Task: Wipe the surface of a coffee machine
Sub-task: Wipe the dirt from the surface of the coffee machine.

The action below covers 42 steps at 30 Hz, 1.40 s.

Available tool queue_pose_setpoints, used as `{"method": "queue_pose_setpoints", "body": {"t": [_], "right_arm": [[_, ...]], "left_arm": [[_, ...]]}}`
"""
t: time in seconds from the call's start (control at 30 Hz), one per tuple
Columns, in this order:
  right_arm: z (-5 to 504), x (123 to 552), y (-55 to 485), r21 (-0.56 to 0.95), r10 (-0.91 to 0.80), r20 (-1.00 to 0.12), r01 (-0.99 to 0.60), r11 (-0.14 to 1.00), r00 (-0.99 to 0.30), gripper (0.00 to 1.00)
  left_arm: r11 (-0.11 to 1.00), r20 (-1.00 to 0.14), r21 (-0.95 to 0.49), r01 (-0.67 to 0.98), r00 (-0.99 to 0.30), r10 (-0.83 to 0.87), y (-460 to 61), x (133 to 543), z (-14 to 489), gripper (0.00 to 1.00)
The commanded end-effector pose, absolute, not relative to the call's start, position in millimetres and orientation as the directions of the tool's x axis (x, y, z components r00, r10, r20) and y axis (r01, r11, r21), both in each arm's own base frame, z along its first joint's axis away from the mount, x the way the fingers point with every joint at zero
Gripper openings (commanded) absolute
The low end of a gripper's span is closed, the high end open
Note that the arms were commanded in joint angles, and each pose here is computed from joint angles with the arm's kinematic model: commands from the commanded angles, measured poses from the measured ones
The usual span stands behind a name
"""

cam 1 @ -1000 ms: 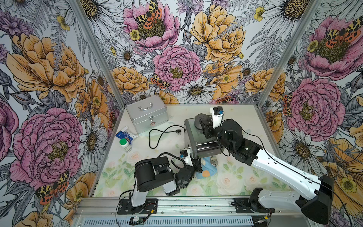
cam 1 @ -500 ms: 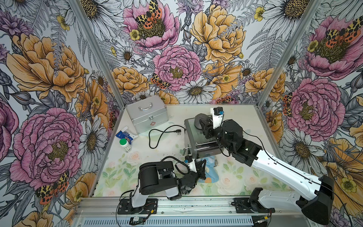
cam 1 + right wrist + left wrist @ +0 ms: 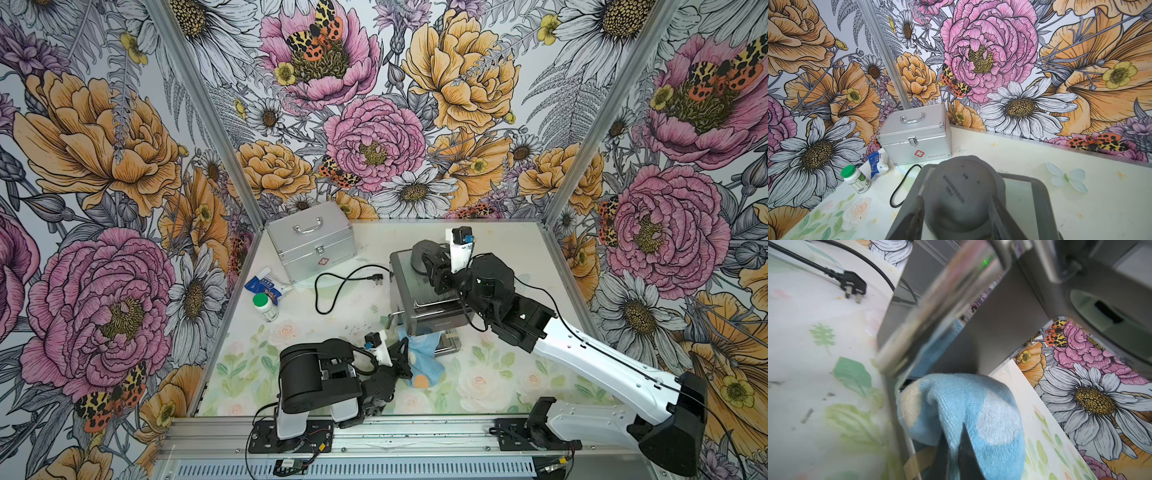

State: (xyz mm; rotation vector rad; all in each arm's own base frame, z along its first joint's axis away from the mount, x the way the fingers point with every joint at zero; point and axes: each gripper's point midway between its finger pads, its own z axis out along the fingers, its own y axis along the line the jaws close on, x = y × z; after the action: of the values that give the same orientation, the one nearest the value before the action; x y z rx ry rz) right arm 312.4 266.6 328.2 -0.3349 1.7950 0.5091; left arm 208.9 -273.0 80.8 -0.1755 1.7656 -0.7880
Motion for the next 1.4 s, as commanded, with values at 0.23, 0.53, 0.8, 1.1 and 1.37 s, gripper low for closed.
{"method": "queue_pose_setpoints", "body": {"t": [0.23,0.53,0.8,1.1,1.37], "right_arm": [[224.7,279.9,281.3,0.156,-0.188,-0.829,-0.540,0.827,-0.527,0.51],[225.7,278.9,278.1,0.153,-0.186,-0.832,-0.538,0.829,-0.523,0.51],[226.2,277.3,276.3,0.160,-0.176,-0.833,-0.533,0.831,-0.524,0.51],[231.0,272.5,268.7,0.169,-0.157,-0.840,-0.525,0.834,-0.519,0.51],[254.6,254.1,247.8,0.210,-0.105,-0.846,-0.509,0.835,-0.522,0.52]], "left_arm": [[0.761,-0.817,-0.572,0.306,-0.293,-0.497,-283.9,209.5,109.9,0.00],[0.719,-0.762,-0.634,0.284,-0.388,-0.518,-328.8,190.9,64.6,0.00],[0.690,-0.745,-0.655,0.308,-0.419,-0.520,-346.9,188.9,64.2,0.00],[0.727,-0.749,-0.645,0.236,-0.386,-0.539,-287.3,192.5,66.6,0.00],[0.637,-0.757,-0.653,0.410,-0.369,-0.539,-306.7,160.8,139.9,0.00]]}}
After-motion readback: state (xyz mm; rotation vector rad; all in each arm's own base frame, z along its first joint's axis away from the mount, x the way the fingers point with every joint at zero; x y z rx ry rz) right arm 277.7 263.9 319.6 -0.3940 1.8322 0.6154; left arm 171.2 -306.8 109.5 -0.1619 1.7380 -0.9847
